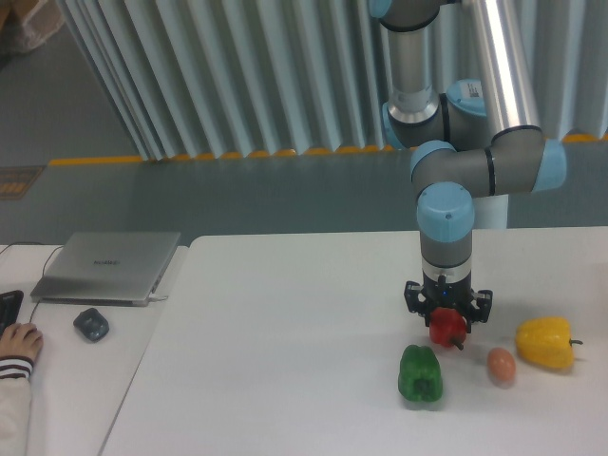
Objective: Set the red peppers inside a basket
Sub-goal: 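Close the gripper around the red pepper, then lift the red pepper and carry it past the yellow pepper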
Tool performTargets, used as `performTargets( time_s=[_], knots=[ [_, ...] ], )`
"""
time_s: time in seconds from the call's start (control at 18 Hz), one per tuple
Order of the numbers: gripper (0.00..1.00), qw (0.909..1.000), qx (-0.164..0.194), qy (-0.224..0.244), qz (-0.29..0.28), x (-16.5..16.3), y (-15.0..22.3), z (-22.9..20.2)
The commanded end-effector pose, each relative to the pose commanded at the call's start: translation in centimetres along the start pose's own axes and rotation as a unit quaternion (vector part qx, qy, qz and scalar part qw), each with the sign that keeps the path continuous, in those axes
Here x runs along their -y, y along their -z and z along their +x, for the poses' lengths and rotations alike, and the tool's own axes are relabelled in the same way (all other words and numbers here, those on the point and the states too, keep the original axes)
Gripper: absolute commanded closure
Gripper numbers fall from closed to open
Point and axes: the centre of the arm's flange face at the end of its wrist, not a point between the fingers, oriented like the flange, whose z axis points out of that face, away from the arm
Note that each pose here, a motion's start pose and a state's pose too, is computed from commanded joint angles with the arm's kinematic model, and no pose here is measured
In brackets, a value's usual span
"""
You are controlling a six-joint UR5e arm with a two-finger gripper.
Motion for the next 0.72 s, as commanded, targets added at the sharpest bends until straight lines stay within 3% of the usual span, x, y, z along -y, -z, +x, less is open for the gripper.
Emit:
performTargets(
  time_s=[0.17, 0.44, 0.72],
  knots=[
    [0.63, 0.9979, -0.003, -0.062, -0.018, 0.6, 3.4, 0.0],
    [0.63, 0.987, 0.007, -0.16, 0.014, 0.5, 7.3, -2.1],
    [0.63, 0.9545, 0.023, -0.296, 0.031, -0.8, 9.7, -9.0]
  ],
)
